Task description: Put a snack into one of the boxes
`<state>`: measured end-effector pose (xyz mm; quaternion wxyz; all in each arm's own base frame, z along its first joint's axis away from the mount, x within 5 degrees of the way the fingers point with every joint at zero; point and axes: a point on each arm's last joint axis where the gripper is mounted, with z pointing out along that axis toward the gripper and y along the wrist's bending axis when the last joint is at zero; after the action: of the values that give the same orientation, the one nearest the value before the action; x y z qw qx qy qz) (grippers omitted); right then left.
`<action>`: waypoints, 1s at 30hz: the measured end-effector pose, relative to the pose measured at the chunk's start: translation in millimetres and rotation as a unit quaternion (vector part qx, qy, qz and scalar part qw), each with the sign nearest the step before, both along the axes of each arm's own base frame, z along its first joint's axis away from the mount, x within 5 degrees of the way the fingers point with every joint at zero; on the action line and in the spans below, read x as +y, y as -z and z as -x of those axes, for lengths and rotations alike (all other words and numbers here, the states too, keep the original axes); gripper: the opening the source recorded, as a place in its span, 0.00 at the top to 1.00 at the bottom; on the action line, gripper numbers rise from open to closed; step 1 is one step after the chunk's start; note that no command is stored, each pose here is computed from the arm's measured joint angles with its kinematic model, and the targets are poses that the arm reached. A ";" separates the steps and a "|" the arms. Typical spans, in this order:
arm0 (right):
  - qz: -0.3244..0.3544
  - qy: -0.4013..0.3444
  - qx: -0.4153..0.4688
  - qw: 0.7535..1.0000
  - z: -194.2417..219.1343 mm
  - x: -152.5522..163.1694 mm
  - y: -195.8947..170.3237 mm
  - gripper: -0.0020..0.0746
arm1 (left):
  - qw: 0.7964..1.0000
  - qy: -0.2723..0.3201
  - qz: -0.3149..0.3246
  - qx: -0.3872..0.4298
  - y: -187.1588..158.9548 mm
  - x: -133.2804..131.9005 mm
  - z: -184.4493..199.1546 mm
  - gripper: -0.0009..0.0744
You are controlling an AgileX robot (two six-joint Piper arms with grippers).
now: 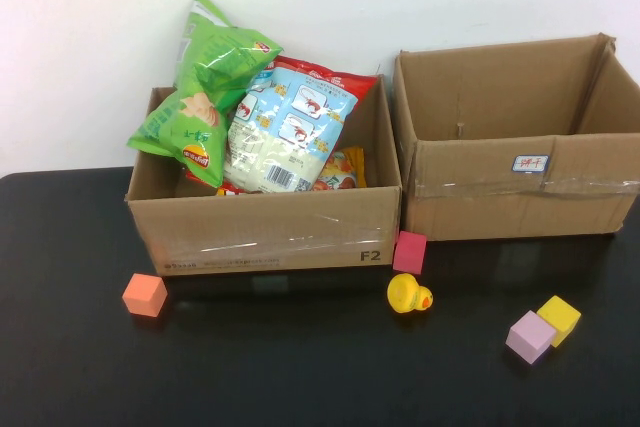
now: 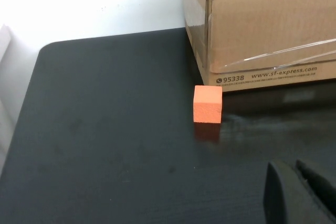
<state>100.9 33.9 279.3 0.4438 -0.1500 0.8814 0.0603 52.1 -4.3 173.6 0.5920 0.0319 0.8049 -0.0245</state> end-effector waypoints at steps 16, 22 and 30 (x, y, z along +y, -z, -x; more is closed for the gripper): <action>-0.027 0.065 -0.117 0.991 51.6 -28.6 57.7 0.97 | 1.000 -0.001 0.003 0.000 0.0 0.0 0.0 0.99; -0.035 0.100 -0.185 0.977 51.3 -31.5 84.4 0.97 | 1.000 -0.001 0.003 0.000 0.0 0.0 0.0 0.99; -0.040 0.120 -0.165 0.978 48.2 -31.6 108.2 0.97 | 1.000 -0.001 0.003 0.000 0.0 0.0 0.0 0.99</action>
<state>52.7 2.3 171.1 0.5925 -0.0332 0.8047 0.0162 52.1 -4.3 173.6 0.5919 0.0291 0.8050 -0.0266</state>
